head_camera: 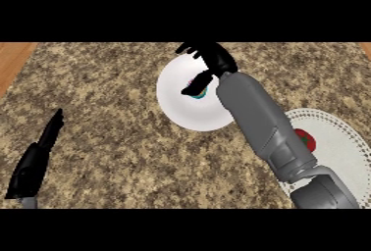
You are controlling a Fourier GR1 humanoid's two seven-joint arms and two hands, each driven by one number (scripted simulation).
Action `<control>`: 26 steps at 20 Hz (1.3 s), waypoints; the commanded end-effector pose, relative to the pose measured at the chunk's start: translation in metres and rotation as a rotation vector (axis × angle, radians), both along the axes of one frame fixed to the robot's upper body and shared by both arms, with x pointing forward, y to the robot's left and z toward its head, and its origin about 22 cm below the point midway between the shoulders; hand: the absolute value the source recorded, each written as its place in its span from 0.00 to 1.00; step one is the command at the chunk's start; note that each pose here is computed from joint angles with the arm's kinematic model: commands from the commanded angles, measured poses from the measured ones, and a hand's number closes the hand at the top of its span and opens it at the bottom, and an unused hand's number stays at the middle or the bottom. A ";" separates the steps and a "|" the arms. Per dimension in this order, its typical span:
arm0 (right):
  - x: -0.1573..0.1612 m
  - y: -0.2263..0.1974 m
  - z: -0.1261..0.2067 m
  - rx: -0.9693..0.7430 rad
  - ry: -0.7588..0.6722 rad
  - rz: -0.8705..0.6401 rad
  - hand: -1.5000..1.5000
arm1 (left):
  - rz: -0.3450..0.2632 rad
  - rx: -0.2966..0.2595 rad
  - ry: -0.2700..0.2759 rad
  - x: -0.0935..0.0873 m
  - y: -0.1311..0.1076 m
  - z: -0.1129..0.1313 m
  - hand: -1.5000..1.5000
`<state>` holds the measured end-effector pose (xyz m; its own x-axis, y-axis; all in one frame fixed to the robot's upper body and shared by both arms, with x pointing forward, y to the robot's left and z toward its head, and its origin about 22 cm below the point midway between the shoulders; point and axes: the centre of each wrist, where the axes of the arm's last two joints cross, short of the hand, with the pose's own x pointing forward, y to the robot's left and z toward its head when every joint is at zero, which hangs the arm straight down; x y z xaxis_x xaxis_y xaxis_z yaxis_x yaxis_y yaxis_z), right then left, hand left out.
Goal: Pick the cupcake from the placemat and place it in the plate
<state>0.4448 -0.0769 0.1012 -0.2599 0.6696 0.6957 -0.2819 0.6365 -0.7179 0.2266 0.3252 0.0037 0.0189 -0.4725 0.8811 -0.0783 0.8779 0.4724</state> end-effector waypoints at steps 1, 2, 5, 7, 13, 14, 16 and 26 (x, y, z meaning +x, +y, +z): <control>0.000 -0.008 -0.009 0.148 -0.047 -0.047 0.00 | 0.004 0.007 -0.010 0.000 0.005 -0.008 0.50; 0.000 -0.011 -0.009 0.206 -0.056 -0.055 0.00 | 0.009 0.003 0.007 -0.008 -0.002 -0.012 0.50; 0.008 -0.022 0.006 0.329 -0.091 -0.181 0.00 | 0.006 -0.002 -0.004 -0.009 0.003 -0.010 0.50; 0.015 -0.049 0.013 0.368 -0.094 -0.257 0.00 | -0.008 0.006 -0.002 -0.012 0.002 -0.002 0.50; 0.015 -0.121 -0.001 0.585 -0.065 -0.304 0.00 | 0.027 -0.001 0.000 -0.004 0.001 -0.003 0.50; 0.022 -0.143 0.024 0.649 -0.082 -0.291 0.00 | 0.021 0.012 0.003 -0.006 0.005 -0.007 0.50; 0.014 -0.170 0.004 0.650 -0.098 -0.284 0.00 | 0.015 -0.003 0.003 -0.017 0.009 -0.014 0.50; -0.003 -0.258 -0.001 0.637 -0.171 -0.224 0.00 | -0.014 0.014 -0.030 0.007 -0.003 0.005 0.50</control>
<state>0.4476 -0.3141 0.1030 -0.2803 0.1973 0.9394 -0.0069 0.9782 -0.2076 0.2299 0.3279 0.0035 0.0052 -0.4743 0.8804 -0.0811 0.8773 0.4731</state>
